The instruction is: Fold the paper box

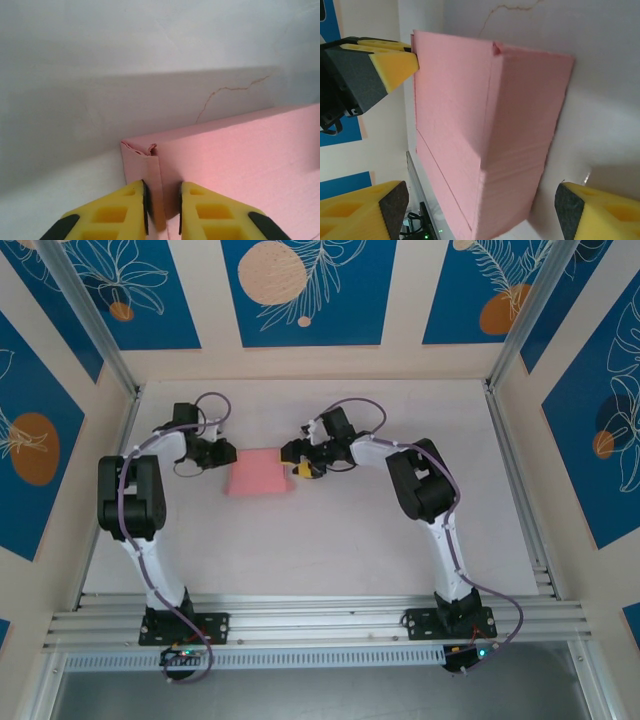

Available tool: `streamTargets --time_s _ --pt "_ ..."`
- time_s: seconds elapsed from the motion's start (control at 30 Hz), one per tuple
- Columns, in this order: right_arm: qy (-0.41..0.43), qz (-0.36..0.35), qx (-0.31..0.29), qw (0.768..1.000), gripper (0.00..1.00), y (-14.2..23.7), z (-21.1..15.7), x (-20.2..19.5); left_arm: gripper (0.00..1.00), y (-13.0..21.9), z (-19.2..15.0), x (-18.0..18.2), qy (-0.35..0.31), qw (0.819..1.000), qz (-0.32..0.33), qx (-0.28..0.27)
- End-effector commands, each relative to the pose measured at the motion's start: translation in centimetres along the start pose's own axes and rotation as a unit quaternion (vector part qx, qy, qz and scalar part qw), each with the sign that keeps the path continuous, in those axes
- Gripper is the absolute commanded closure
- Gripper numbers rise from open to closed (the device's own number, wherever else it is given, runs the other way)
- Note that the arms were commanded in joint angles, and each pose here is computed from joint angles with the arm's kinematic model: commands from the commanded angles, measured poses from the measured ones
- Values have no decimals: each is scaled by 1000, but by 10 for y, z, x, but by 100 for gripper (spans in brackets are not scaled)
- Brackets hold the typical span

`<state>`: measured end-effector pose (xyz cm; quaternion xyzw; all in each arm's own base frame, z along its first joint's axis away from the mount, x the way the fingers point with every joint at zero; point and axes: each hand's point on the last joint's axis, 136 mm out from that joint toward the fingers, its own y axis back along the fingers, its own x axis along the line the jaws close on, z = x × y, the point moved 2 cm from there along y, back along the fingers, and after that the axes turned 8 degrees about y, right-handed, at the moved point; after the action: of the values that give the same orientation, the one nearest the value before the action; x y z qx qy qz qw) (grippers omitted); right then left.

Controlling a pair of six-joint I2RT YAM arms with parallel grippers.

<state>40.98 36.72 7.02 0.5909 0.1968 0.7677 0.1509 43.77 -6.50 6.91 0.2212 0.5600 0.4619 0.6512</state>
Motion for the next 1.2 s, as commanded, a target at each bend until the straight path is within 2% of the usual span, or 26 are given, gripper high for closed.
streamTargets --time_s 0.0,0.33,0.53,0.63,0.73,0.87,1.03,1.17 --pt "-27 6 21 999 21 -16 -7 -5 86 -25 -50 35 59 992 28 104" --pt "-47 29 21 998 26 -37 -3 -8 100 -32 -50 44 88 988 3 127" --pt "-6 106 16 994 39 -43 3 19 100 -34 -46 45 98 986 -21 133" --pt "4 110 21 994 43 -47 5 25 100 -34 -44 42 98 985 -32 135" --pt "23 102 31 994 45 -51 2 32 100 -34 -43 36 100 984 -52 135" --pt "55 130 25 990 45 -41 1 52 100 -31 -40 43 107 984 -46 137" --pt "35 47 -2 998 39 -22 1 36 100 -23 -30 53 127 982 -52 126" --pt "20 23 -8 999 37 -18 -1 26 100 -21 -26 51 123 983 -53 123"
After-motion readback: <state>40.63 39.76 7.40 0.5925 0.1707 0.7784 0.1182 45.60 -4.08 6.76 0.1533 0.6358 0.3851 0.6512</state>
